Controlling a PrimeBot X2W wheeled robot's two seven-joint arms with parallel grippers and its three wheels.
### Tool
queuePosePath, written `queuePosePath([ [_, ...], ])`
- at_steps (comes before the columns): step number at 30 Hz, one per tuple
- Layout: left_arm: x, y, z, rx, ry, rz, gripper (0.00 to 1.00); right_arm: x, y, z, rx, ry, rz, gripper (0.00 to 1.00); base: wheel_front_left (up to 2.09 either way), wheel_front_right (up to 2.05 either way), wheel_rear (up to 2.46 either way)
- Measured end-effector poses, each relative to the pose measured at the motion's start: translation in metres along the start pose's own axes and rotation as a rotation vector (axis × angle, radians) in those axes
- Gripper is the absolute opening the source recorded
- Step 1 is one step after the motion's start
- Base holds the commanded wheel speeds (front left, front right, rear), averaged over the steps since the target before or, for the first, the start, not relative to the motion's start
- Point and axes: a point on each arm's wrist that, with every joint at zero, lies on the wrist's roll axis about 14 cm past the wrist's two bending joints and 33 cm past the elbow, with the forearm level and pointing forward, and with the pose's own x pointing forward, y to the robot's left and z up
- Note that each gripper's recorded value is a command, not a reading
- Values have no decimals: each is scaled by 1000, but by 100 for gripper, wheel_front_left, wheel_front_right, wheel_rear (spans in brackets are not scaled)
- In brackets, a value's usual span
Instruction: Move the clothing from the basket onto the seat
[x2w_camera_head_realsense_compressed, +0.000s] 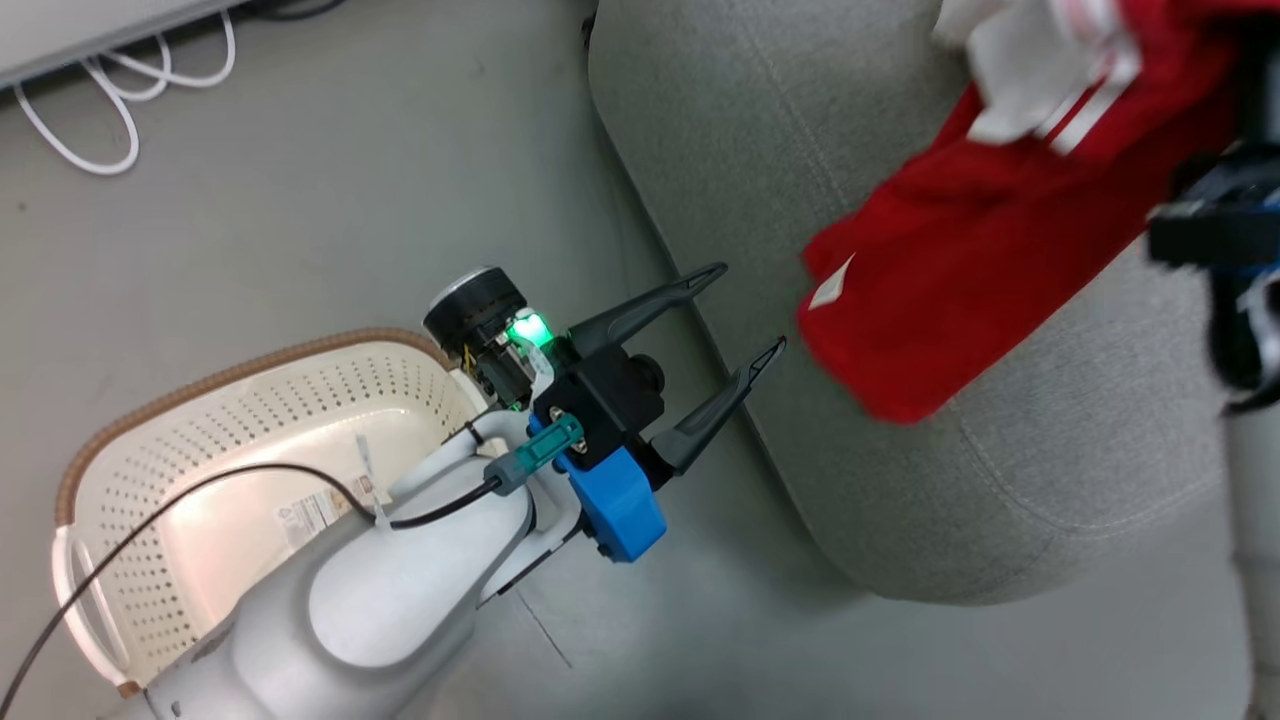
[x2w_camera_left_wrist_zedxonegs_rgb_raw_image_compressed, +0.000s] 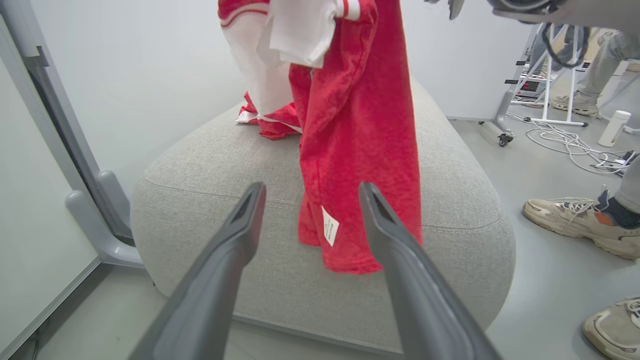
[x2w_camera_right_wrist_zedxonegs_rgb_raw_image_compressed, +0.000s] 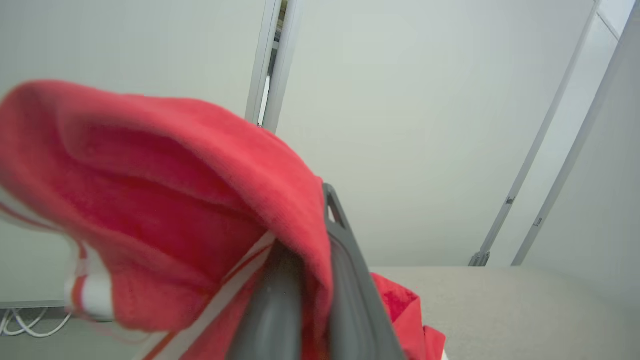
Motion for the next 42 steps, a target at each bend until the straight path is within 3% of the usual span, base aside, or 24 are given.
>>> queuePosePath([
  [7,-5,28,-26,-18,20,33,100,54,-41,48,-115,-167,-69,0,0,0,0],
  [15,-13,54,-70,-52,56,55,100,86,-101,51,-246,-182,-197,0,0,0,0],
  [22,-19,68,-103,-72,84,60,100,91,-124,1,-275,-64,-266,0,0,0,0],
  [33,-21,72,-126,-96,102,56,100,54,-110,-118,-209,247,-282,0,0,0,0],
  [42,-25,76,-133,-100,119,64,100,24,-87,-170,-152,383,-282,0,0,0,0],
])
